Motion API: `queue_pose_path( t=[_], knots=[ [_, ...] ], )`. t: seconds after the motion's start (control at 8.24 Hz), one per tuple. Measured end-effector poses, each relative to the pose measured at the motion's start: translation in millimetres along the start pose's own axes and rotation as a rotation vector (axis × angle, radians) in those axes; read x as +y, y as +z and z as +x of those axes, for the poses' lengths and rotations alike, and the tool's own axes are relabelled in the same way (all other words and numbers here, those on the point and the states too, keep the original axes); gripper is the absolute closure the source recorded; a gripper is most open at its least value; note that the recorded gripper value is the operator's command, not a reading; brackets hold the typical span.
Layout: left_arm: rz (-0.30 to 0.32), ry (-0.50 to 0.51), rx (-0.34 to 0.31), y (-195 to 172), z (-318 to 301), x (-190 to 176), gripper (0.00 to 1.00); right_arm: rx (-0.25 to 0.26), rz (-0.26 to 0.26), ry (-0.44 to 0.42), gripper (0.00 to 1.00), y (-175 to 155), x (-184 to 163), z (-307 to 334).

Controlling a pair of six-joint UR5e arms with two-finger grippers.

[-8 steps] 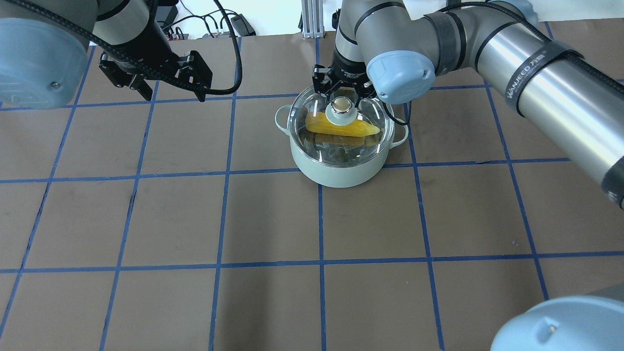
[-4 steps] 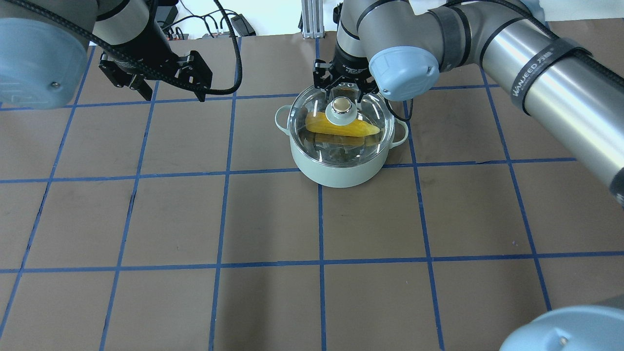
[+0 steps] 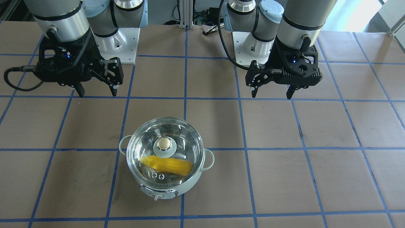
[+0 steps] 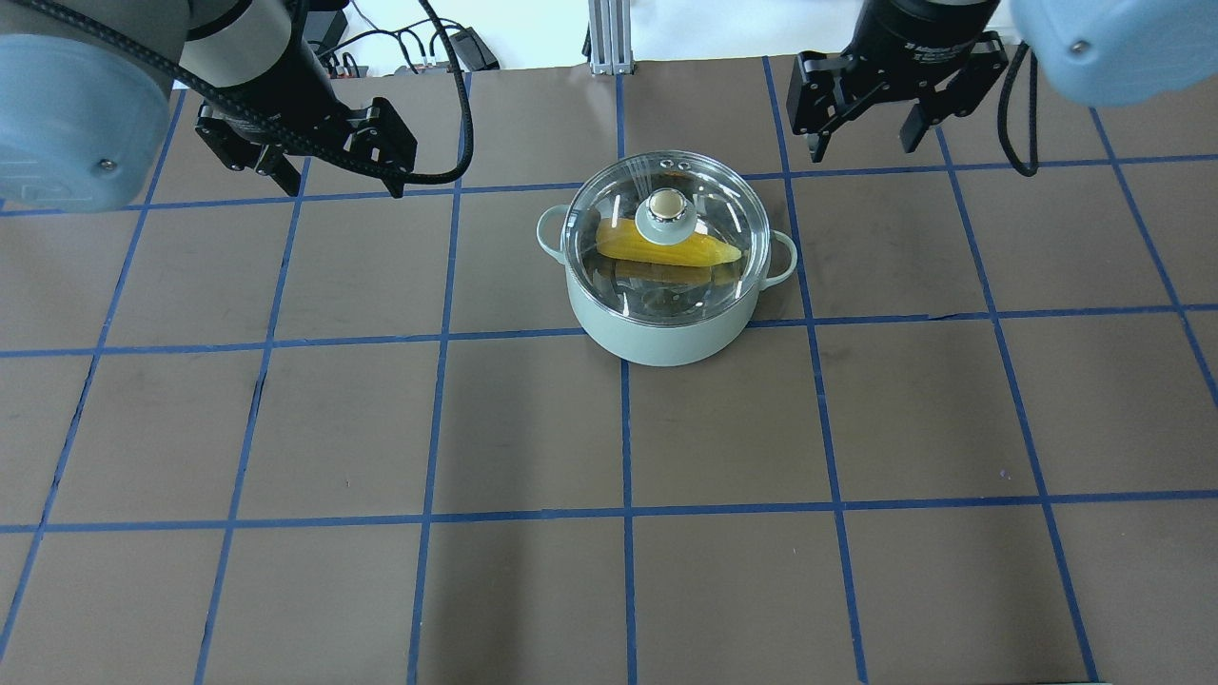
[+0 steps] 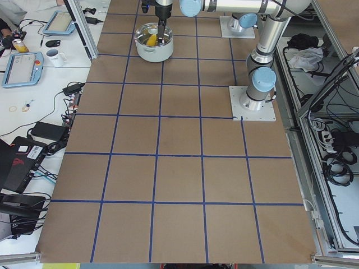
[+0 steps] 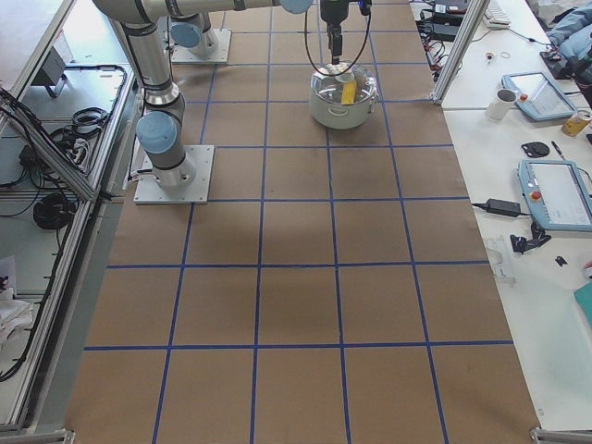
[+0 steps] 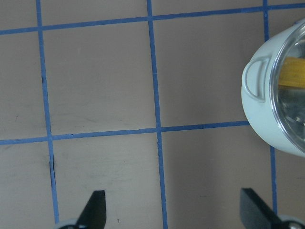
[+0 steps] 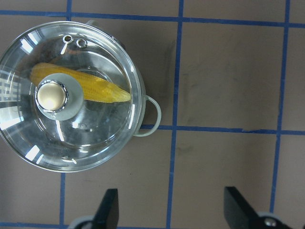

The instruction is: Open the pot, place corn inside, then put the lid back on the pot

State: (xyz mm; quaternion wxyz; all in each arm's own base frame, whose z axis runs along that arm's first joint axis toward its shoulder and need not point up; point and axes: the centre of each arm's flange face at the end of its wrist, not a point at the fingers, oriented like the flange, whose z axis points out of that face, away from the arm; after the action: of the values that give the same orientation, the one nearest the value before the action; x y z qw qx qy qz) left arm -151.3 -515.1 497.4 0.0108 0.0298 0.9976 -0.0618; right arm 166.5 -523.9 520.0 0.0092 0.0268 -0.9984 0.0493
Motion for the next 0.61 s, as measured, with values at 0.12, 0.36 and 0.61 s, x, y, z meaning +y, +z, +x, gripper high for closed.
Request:
queue_pose_path(
  t=[0.12, 0.36, 0.61],
  knots=[
    [0.001, 0.002, 0.03, -0.1, 2.4, -0.1, 0.0, 0.017, -0.004, -0.013, 0.12, -7.7, 7.7, 5.0],
    [0.003, 0.004, 0.062, -1.1, 3.6, -0.9, 0.0, 0.022, -0.013, -0.022, 0.1, -8.7, 12.8, 7.1],
    [0.002, 0.0, 0.067, -0.7, 1.5, -1.4, 0.0, 0.022, -0.013, -0.023, 0.1, -8.1, 13.1, 7.4]
  ],
)
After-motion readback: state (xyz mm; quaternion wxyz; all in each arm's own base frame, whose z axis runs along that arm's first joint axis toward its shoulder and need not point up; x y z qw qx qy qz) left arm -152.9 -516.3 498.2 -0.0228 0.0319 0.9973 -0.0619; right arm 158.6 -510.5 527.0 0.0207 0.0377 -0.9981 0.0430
